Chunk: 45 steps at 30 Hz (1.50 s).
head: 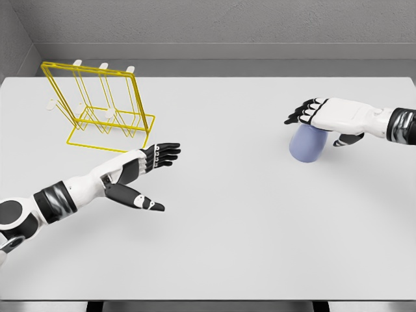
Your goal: Place the cup on the cup holder with both arms
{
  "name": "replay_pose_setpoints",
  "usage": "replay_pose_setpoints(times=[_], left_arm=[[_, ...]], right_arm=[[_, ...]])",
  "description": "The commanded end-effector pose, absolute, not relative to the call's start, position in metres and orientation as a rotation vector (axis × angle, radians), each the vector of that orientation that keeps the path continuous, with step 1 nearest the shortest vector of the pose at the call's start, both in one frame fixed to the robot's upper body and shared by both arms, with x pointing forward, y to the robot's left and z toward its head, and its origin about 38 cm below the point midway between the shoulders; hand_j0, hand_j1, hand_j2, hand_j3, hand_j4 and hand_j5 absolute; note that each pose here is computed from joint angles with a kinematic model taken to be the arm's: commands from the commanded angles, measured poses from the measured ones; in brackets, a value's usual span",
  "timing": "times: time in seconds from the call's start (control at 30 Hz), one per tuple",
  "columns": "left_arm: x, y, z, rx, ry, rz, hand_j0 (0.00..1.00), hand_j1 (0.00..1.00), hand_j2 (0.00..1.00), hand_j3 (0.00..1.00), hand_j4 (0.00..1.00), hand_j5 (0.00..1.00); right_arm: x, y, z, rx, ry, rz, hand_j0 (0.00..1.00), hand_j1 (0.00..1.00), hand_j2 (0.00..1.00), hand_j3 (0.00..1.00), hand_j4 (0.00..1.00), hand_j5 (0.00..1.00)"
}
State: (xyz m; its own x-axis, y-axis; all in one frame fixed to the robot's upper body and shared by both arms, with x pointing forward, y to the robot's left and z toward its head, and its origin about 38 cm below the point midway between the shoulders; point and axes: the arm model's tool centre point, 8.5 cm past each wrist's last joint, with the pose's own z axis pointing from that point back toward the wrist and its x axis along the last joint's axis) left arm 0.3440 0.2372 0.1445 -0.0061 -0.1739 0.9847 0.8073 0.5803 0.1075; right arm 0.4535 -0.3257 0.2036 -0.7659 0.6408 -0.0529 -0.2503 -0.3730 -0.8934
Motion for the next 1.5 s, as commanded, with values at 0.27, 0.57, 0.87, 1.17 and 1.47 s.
replay_pose_setpoints(times=[0.27,0.57,0.87,1.17,1.47], left_arm=[[0.356,0.248,0.132,-0.599,-1.306,-0.741,1.00,1.00,1.00,1.00,1.00,1.00],[0.359,0.244,0.122,-0.556,-1.317,-0.785,1.00,1.00,1.00,1.00,1.00,1.00],[0.360,0.242,0.108,-0.533,-1.298,-0.803,1.00,1.00,1.00,1.00,1.00,1.00],[0.362,0.238,0.102,-0.521,-1.300,-0.813,1.00,1.00,1.00,1.00,1.00,1.00],[0.364,0.239,0.105,-0.519,-1.313,-0.808,1.00,1.00,1.00,1.00,1.00,1.00]], right_arm=[[0.454,-0.327,0.202,-0.563,-1.275,2.184,0.83,0.83,0.83,0.83,0.83,0.83],[0.454,-0.327,0.202,-0.566,-1.271,2.189,0.74,0.74,0.74,0.74,0.74,0.74],[0.453,-0.327,0.203,-0.571,-1.270,2.194,0.64,0.64,0.64,0.64,0.64,0.64],[0.453,-0.319,0.220,-0.593,-1.323,2.202,0.60,0.60,0.60,0.60,0.60,0.60],[0.444,-0.309,0.238,-0.618,-1.366,2.252,0.60,0.60,0.60,0.60,0.60,0.60]])
